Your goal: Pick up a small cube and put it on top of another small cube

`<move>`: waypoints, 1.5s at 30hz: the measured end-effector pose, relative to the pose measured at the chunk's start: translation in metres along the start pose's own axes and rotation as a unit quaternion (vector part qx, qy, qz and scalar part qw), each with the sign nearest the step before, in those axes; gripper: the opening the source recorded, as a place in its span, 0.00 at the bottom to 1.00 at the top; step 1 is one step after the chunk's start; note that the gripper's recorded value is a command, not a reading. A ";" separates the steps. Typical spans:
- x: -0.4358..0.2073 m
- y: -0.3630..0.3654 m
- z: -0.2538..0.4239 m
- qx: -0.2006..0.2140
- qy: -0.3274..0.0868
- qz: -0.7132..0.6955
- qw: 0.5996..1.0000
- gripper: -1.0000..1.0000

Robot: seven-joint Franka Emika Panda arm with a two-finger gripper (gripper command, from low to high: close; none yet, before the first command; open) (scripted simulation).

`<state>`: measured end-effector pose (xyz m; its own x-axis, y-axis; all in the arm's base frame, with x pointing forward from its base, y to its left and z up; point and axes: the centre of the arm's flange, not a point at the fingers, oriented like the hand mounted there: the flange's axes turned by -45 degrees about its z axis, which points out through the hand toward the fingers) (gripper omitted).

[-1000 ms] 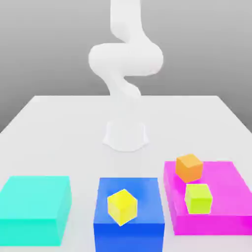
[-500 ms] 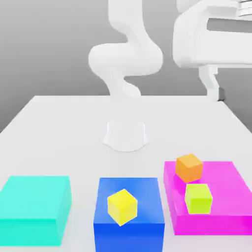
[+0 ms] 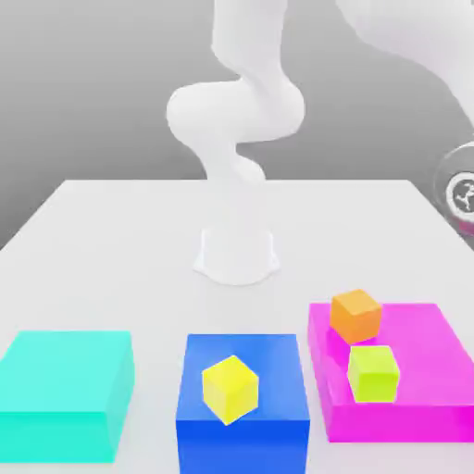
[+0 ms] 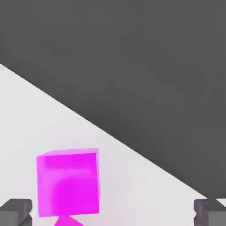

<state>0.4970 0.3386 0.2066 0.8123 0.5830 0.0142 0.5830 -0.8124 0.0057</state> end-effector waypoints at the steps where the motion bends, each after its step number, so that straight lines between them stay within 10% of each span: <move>1: 0.000 -0.004 0.017 0.002 -0.003 -0.003 1.000 0.50; 3: 0.000 -0.007 0.050 0.003 -0.006 -0.005 1.000 0.50; 4: -0.001 -0.007 0.063 0.003 -0.007 -0.005 1.000 0.00; 15: -0.002 -0.002 0.012 0.001 -0.007 -0.007 1.000 0.00; 31: -0.200 0.267 -0.137 -0.008 -0.015 -0.012 1.000 0.00; 36: -0.218 0.269 -0.090 0.004 -0.007 -0.029 1.000 0.00; 37: -0.219 0.269 -0.083 0.004 -0.007 -0.029 1.000 1.00; 45: -0.219 0.271 -0.096 0.004 -0.007 -0.029 1.000 1.00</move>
<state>0.4755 -0.0093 0.3010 0.7777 0.6286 0.0009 0.6286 -0.7777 -0.0016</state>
